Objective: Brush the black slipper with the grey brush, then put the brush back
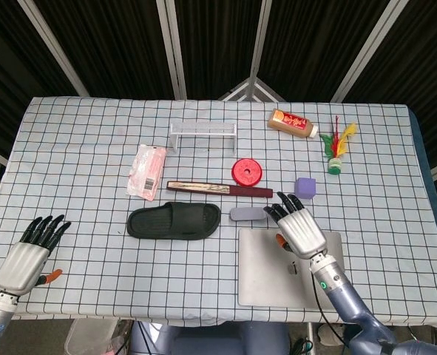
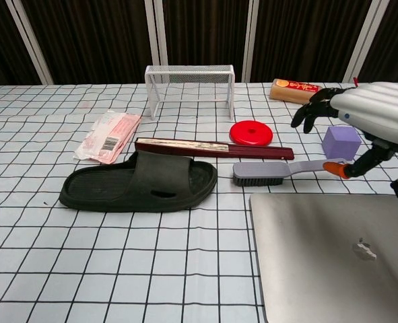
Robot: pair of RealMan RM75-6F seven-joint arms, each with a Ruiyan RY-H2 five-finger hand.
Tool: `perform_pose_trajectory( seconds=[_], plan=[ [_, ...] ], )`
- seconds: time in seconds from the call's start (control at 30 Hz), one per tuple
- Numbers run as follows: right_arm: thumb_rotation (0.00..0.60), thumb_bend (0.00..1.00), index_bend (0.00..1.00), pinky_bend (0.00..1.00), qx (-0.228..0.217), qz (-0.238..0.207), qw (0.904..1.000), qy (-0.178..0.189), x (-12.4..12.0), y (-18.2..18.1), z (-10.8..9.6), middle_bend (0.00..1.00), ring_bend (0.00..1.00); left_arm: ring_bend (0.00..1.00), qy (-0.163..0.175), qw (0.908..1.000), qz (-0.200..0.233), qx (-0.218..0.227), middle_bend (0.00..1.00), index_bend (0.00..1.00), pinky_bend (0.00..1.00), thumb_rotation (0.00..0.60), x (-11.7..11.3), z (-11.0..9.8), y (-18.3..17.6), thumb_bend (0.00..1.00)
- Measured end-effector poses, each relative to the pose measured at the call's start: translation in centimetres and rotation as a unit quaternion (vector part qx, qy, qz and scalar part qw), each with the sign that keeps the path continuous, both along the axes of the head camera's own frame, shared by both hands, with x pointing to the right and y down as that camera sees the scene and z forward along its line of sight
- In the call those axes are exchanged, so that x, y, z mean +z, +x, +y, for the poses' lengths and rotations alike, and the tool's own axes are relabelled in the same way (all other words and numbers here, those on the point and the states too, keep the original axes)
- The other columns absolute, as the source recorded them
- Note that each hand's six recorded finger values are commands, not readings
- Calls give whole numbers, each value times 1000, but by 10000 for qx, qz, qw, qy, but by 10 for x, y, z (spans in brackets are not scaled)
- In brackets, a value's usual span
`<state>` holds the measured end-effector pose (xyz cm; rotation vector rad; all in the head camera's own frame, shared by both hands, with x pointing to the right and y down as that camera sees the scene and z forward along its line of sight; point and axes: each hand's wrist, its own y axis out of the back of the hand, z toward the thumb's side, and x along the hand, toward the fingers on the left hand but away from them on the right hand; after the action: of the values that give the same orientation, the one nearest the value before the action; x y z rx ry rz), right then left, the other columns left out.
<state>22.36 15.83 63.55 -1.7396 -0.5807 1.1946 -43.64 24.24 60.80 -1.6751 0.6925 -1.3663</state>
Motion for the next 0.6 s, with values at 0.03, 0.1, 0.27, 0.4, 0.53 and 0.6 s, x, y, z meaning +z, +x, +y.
perform_pose_trajectory(
  seconds=[0.03,0.1,0.27,0.4,0.53,0.6],
  plan=[
    [600,410,221,163,-59,85,9999,12,5,-2,-2,306,104,0,-11,10000,-19,3,0,0,0,600,1,-1,0,41],
    [600,410,202,163,-158,222,9996,40,13,-4,-5,306,104,0,-19,10000,-72,4,0,0,0,600,3,-4,1,34],
    [600,410,195,163,-262,345,9989,-162,35,-18,-11,306,104,0,-35,9999,-119,-20,0,0,0,600,7,-9,4,28],
    [600,410,194,163,-393,387,9983,-196,42,-30,-15,306,104,0,-56,9999,-148,-58,0,0,0,600,9,-10,3,28],
    [600,410,194,163,-431,411,9979,-251,49,-38,-18,305,104,0,-88,9998,-184,-71,0,0,0,600,12,-11,2,28],
    [600,410,194,163,-453,435,9977,-253,52,-42,-21,306,103,0,-72,9997,-223,-72,0,0,0,600,12,-12,1,28]
  ],
)
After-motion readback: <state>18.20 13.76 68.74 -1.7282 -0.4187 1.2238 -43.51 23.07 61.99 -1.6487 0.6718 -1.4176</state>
